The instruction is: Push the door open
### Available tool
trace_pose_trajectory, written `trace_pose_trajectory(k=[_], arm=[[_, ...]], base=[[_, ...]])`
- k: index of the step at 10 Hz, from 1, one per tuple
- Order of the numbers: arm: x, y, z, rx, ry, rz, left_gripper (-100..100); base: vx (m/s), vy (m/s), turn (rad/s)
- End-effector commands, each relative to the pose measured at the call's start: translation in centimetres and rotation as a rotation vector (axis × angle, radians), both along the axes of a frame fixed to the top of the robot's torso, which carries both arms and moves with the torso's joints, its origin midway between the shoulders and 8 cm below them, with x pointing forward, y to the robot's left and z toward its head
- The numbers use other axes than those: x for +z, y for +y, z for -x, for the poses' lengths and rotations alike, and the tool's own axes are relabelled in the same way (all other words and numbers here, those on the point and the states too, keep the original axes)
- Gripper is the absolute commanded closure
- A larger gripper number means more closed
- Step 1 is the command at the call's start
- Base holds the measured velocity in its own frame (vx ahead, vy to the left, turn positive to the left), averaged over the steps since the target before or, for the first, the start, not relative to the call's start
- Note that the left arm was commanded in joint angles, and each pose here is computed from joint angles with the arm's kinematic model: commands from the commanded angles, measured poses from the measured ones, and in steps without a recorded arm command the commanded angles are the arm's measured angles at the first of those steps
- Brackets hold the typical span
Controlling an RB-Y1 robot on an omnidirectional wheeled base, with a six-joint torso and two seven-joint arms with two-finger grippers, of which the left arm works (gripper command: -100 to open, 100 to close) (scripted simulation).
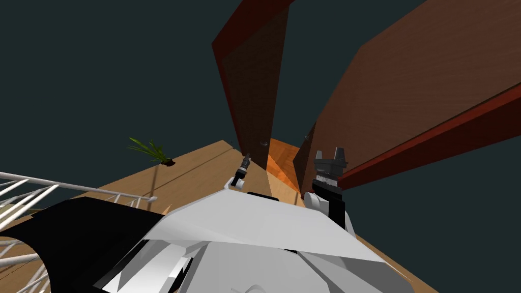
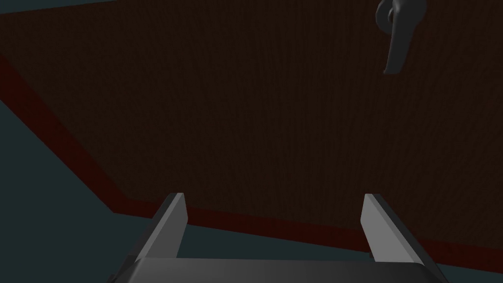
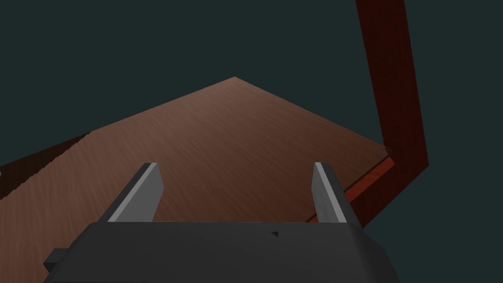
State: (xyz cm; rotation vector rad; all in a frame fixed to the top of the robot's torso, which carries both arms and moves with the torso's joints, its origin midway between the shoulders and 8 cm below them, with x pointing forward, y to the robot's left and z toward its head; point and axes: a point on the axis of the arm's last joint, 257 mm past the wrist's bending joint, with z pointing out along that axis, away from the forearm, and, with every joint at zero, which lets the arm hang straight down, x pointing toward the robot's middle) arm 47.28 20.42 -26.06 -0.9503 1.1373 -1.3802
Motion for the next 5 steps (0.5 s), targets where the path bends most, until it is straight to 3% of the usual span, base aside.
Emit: trace_pose_trajectory(k=[1,5], arm=[[-0.9,-0.2,-0.2,-0.008,0.013,-0.002,-100],[-3.3,-1.3,-0.5,-0.033,0.053,-0.006,-100]], base=[[0.092,0.051,-0.068],[0.110,0.055,-0.080]])
